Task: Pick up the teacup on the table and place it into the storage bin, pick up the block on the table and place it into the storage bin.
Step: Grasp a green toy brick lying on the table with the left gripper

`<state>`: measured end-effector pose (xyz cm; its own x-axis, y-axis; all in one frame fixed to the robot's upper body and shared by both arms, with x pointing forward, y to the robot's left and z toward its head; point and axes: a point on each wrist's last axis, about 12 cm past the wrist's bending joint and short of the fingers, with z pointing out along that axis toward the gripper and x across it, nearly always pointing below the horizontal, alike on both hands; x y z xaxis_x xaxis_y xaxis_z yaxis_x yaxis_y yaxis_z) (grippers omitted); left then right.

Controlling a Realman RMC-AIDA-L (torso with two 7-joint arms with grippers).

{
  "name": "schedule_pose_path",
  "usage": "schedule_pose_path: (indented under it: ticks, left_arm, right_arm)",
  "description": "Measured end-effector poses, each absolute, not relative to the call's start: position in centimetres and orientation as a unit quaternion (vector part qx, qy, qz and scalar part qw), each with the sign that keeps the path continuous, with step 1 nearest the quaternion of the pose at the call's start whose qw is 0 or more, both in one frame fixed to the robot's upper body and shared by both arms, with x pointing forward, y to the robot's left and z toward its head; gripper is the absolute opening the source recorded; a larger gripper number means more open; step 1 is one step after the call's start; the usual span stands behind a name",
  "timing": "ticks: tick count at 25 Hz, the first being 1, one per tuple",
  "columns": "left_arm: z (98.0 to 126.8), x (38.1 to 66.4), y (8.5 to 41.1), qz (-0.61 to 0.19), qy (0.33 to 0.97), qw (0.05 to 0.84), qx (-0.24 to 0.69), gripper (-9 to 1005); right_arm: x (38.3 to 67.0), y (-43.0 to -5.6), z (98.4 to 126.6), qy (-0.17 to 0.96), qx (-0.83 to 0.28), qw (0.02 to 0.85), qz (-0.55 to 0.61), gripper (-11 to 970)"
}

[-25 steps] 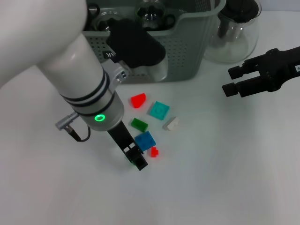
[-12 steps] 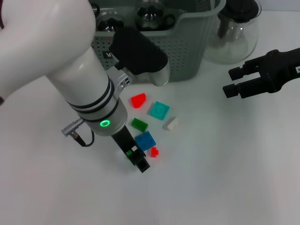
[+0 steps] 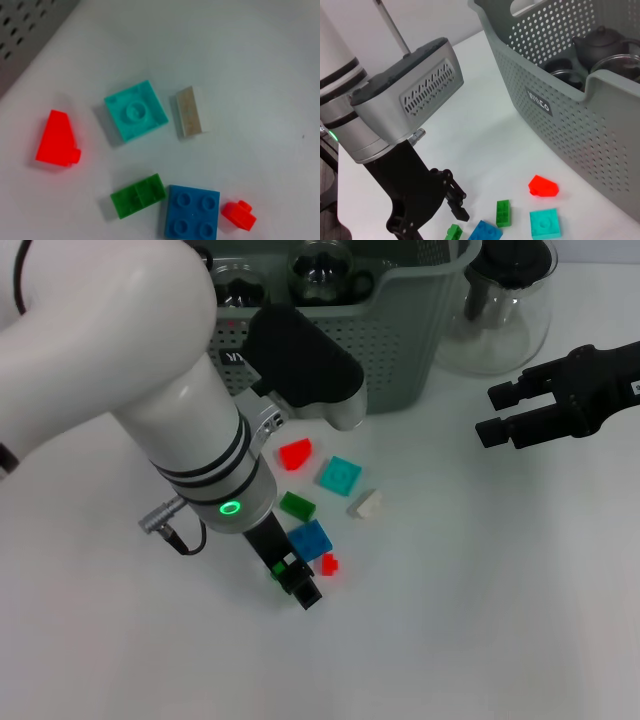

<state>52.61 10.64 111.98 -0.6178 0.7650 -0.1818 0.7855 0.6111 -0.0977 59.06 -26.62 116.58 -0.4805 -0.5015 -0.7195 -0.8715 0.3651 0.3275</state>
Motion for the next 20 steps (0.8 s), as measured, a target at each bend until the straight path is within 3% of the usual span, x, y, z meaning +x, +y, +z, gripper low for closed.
schedule_pose_path:
  ticks: [20]
  left_arm:
    - [110.9, 52.5, 10.5, -0.063, 0.895, 0.058, 0.438, 621]
  right_arm:
    - [59.1, -26.6, 116.7, 0.783, -0.439, 0.263, 0.355, 686]
